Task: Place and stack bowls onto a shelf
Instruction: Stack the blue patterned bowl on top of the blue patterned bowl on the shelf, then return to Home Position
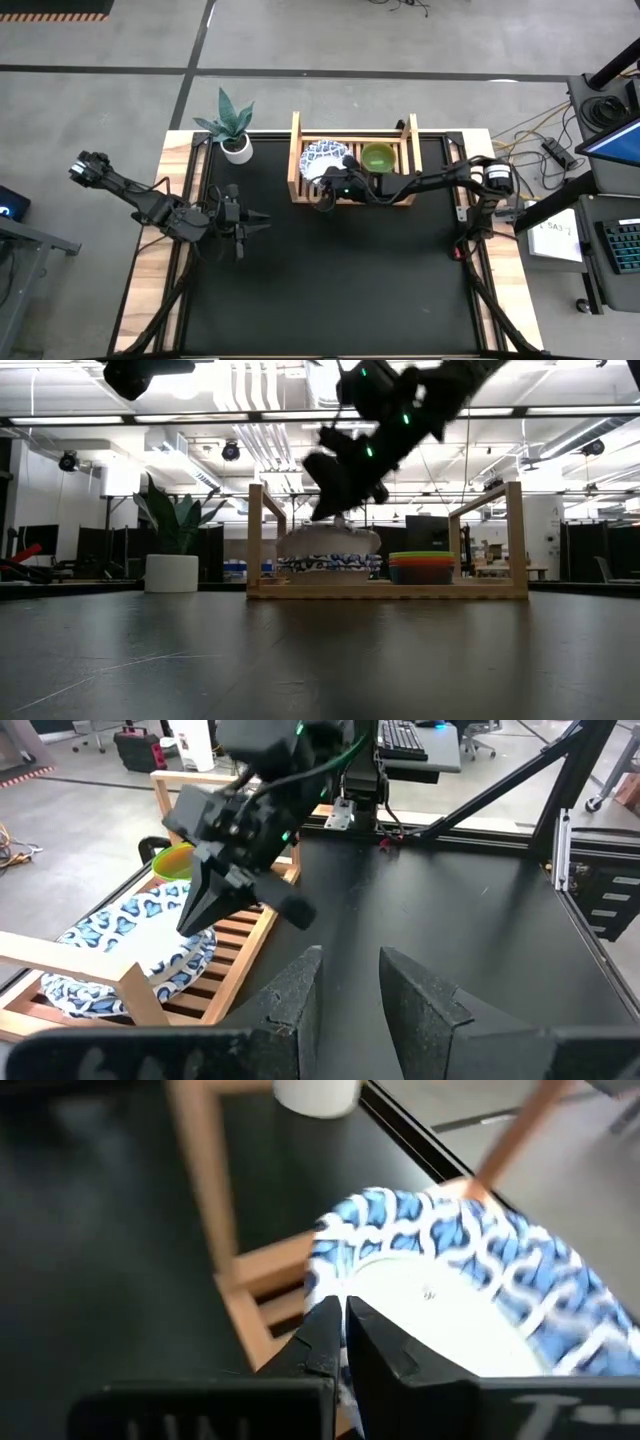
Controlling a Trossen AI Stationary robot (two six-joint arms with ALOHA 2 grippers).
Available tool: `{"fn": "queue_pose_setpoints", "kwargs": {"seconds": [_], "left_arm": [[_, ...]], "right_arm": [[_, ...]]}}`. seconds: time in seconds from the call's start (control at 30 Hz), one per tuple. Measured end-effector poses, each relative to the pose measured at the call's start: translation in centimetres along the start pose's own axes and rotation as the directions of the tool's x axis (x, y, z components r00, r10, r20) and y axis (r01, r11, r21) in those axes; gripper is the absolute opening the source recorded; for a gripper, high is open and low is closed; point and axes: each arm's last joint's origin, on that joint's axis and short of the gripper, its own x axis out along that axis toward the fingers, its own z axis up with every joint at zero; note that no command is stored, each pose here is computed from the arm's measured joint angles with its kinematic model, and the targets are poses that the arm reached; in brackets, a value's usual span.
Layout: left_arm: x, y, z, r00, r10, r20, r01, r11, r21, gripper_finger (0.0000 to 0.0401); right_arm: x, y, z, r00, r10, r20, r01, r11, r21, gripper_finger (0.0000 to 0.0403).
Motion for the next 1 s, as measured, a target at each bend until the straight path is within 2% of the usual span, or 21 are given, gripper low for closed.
{"fn": "queue_pose_setpoints", "kwargs": {"seconds": [0.1, 0.2, 0.3, 0.43, 0.7, 0.83, 1.0], "left_arm": [[0.0, 0.0, 0.0, 1.000, 0.000, 0.000, 0.000, 1.000, 0.007, 0.0084], [0.0, 0.0, 0.0, 1.000, 0.000, -0.001, 0.000, 1.000, 0.024, 0.0084], [0.0, 0.0, 0.0, 1.000, 0.000, -0.001, 0.000, 1.000, 0.027, 0.0084], [0.0, 0.0, 0.0, 1.000, 0.000, -0.001, 0.000, 1.000, 0.027, 0.0084], [0.0, 0.0, 0.1, 1.000, 0.007, 0.005, -0.007, 1.000, 0.027, 0.0084], [0.0, 0.1, 0.1, 1.000, 0.022, 0.011, -0.022, 0.999, 0.029, 0.0084], [0.0, 0.1, 0.1, 1.000, 0.023, 0.008, -0.023, 0.999, 0.032, 0.0084]], "right_arm": [[0.5, -0.8, -1.5, 1.000, -0.010, 0.024, 0.009, 0.999, 0.047, 0.0009], [0.0, -0.8, -1.1, 0.996, 0.006, 0.092, -0.012, 0.998, 0.066, 0.0009], [-1.0, -0.3, -0.5, 0.987, 0.026, 0.157, -0.033, 0.999, 0.041, 0.0009], [-1.3, -0.2, -1.2, 0.982, 0.011, 0.189, -0.010, 1.000, -0.002, 0.0009], [1.5, -2.1, -5.8, 0.989, -0.049, 0.139, 0.040, 0.997, 0.067, 0.0009], [1.8, -2.5, -6.0, 0.984, -0.056, 0.170, 0.041, 0.995, 0.092, 0.0009], [0.4, -1.7, -4.8, 0.974, -0.020, 0.224, 0.008, 0.998, 0.055, 0.0009]]}}
